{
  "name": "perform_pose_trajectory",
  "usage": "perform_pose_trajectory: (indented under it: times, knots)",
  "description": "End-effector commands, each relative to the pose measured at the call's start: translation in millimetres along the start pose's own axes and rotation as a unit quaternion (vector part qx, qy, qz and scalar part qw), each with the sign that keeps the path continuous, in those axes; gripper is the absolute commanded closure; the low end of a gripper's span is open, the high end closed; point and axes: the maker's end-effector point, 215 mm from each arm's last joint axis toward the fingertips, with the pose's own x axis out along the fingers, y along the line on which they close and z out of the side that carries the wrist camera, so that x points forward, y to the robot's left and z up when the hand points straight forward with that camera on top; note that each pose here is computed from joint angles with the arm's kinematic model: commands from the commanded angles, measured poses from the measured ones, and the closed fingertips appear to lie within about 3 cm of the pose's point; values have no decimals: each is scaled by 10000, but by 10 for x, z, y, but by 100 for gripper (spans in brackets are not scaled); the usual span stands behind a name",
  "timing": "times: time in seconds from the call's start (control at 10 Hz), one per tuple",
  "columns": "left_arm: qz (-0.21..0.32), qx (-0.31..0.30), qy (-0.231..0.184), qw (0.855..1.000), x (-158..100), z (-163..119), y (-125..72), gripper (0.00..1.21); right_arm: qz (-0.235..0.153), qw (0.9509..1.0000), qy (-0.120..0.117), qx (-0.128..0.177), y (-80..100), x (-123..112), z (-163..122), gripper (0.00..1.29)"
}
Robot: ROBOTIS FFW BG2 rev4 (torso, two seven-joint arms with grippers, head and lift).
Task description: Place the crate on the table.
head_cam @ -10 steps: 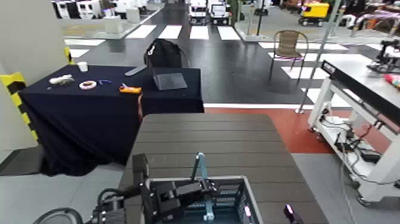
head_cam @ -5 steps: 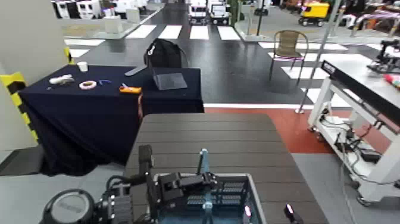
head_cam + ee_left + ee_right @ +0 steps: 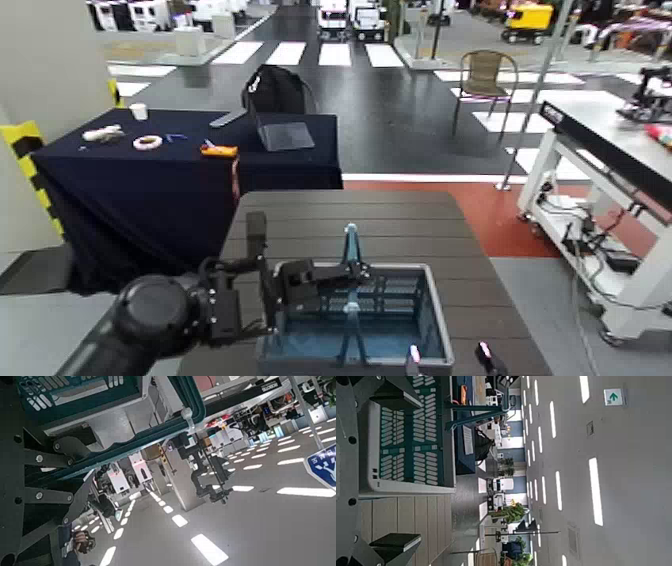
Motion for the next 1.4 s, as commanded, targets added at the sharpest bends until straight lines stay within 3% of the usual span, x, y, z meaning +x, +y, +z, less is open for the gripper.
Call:
perform_pose_trajectory:
  times: [0.1,0.9,1.4]
  knots:
    - [48,302,60,9995,177,182,136,119,2,10000,-2,5,1,-2,-1,13]
    - [368,800,-61,9961,341,698,557,119,97,9999,-33,100,99,37,24,13]
    - [554,674,-96,9961,311,758,737,119,178,9998,-39,121,161,61,29,13]
